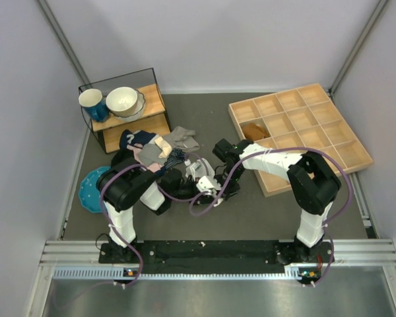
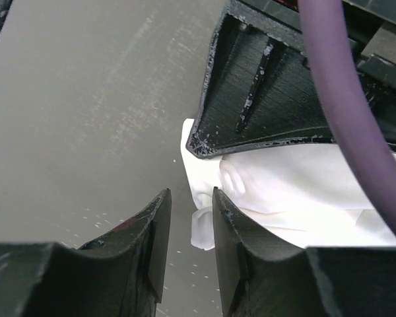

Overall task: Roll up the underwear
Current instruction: Roll the underwear to the center of the board.

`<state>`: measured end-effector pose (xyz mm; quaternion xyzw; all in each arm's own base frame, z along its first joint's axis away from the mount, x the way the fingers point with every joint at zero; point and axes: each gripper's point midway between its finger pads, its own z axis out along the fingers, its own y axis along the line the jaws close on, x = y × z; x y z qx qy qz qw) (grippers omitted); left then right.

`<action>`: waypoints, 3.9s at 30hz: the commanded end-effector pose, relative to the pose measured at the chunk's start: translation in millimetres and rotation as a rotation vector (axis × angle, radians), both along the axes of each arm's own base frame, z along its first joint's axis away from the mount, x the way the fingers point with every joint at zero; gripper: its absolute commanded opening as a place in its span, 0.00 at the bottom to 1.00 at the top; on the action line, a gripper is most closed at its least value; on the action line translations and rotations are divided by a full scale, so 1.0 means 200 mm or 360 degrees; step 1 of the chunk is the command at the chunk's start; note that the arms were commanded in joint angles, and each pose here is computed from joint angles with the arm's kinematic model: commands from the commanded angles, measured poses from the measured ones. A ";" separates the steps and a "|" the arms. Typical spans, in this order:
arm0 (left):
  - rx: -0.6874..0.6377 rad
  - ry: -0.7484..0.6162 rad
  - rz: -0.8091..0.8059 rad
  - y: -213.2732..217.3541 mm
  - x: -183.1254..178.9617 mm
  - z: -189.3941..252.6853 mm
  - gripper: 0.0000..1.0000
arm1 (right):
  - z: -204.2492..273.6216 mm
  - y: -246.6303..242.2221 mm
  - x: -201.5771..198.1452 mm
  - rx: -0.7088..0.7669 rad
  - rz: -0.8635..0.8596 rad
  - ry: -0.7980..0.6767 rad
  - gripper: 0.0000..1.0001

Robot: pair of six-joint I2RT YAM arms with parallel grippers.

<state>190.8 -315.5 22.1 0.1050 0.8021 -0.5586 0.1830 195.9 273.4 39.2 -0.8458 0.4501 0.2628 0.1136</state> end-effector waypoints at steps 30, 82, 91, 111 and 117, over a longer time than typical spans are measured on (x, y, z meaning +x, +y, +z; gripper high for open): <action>-0.0042 -0.0875 0.0444 0.40 0.03 0.40 0.53 | -0.10 -0.14 -0.20 -0.0342 0.0017 0.0255 0.03; 0.0562 -0.1710 -0.0484 -0.05 -0.20 0.24 0.58 | -0.08 -0.15 -0.09 -0.0611 -0.0587 0.1200 0.06; 0.0690 -0.1797 -0.0666 -0.22 -0.21 0.15 0.59 | -0.09 -0.14 -0.08 -0.0607 -0.0589 0.1199 0.06; 0.0996 -0.1606 -0.0533 -0.14 -0.12 0.00 0.18 | -0.07 -0.14 -0.08 -0.0575 -0.0587 0.1182 0.07; 0.0927 -0.1422 -0.0589 -0.13 -0.17 -0.05 0.00 | -0.01 -0.11 -0.04 -0.0457 -0.0624 0.1153 0.19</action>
